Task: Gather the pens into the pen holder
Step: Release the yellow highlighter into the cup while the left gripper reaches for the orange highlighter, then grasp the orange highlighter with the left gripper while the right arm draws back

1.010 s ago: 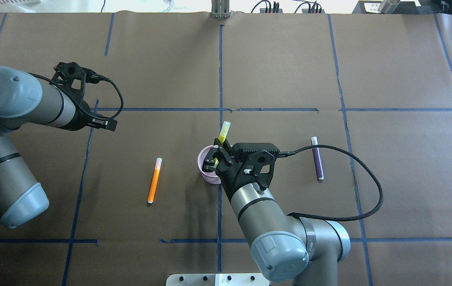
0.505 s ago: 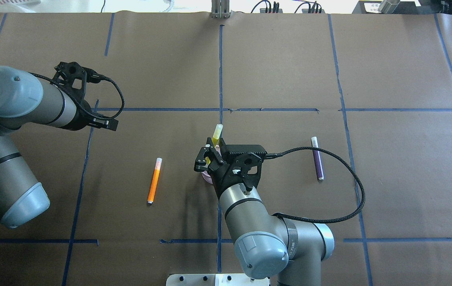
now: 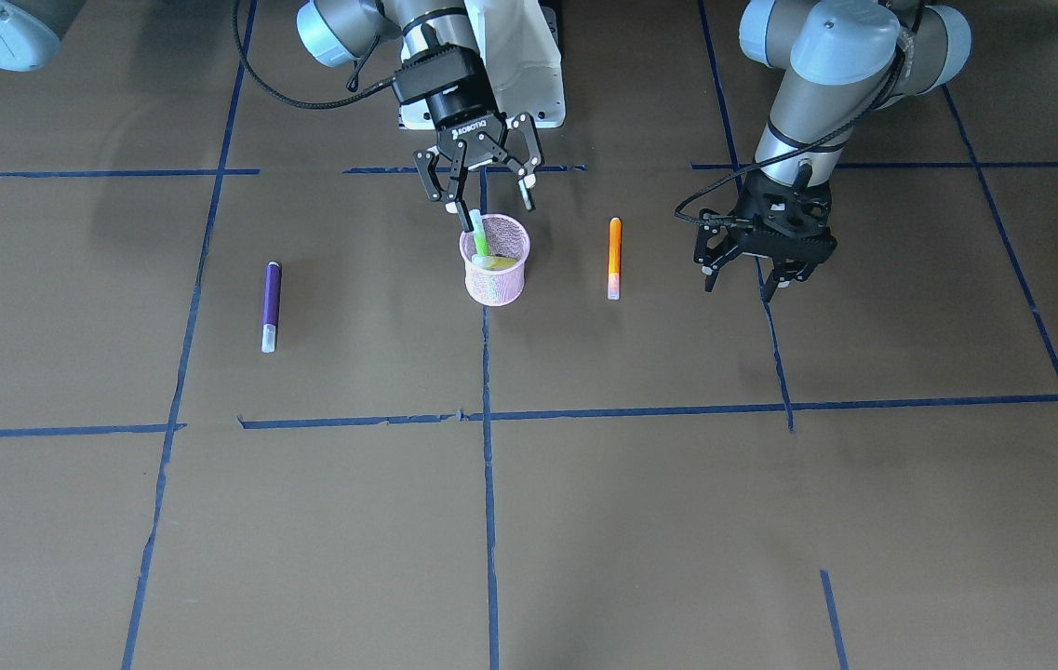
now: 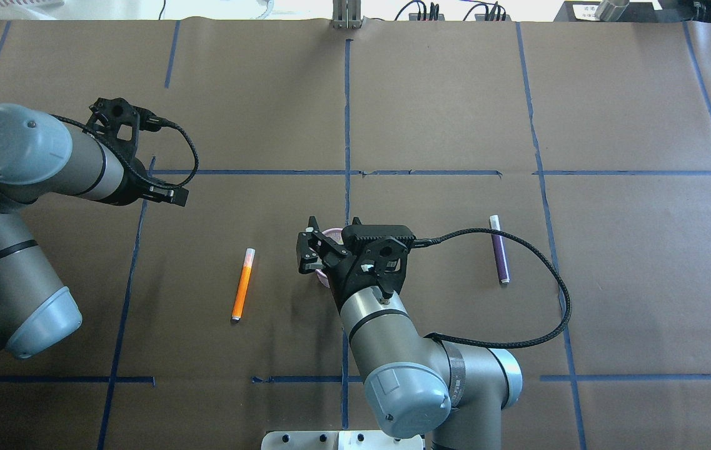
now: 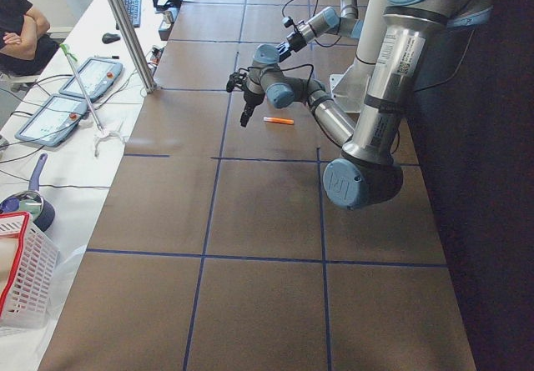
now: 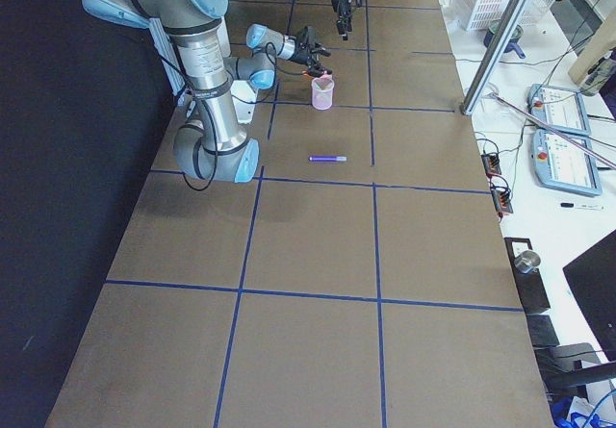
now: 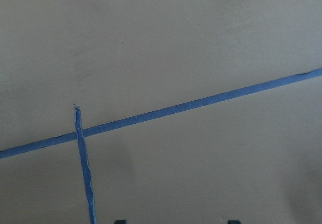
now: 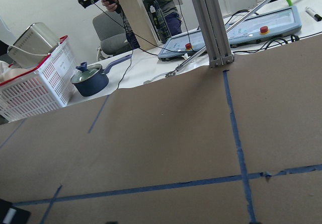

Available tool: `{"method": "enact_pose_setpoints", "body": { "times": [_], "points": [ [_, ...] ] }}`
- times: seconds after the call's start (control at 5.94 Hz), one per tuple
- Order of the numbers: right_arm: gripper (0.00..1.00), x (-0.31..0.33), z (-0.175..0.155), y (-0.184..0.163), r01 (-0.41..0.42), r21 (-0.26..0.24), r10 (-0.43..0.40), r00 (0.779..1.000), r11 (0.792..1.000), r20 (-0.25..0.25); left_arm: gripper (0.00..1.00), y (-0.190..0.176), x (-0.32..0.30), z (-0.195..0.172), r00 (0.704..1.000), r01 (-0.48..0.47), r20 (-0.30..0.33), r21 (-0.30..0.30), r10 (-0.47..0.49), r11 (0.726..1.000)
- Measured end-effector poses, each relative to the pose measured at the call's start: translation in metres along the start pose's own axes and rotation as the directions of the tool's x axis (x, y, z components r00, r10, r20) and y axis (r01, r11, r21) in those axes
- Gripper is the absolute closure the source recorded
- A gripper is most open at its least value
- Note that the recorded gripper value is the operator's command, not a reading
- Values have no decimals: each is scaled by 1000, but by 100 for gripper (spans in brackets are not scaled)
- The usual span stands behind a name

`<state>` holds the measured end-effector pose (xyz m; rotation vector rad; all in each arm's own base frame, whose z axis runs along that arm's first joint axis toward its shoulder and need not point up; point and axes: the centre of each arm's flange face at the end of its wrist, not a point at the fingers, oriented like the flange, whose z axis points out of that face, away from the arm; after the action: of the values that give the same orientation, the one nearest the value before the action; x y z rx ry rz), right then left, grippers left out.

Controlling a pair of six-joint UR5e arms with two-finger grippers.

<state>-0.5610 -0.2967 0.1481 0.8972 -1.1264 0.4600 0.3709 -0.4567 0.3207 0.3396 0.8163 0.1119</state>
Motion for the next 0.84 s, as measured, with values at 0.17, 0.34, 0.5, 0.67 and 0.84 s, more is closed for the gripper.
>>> {"method": "enact_pose_setpoints", "body": {
  "times": [0.17, 0.34, 0.5, 0.67, 0.84],
  "points": [
    [1, -1, -2, -19, -28, -49, 29, 999, 998, 29, 26, -2, 18, 4, 997, 66, -46, -77, -70, 995],
    [1, 15, 2, -35, -40, -115, 44, 998, 993, 37, 26, -9, 41, 10, 988, 131, -61, -180, -144, 975],
    [1, 44, 10, -51, -50, -200, 56, 998, 978, 25, 27, -6, 61, 21, 983, 158, -47, -264, -176, 952],
    [1, 80, 19, -71, -63, -302, 66, 998, 951, 1, 28, 7, 79, 40, 985, 152, -34, -322, -172, 935],
    [1, 118, 27, -99, -84, -407, 80, 996, 910, -29, 29, 21, 94, 61, 987, 140, -21, -361, -158, 922]
  ]
}}
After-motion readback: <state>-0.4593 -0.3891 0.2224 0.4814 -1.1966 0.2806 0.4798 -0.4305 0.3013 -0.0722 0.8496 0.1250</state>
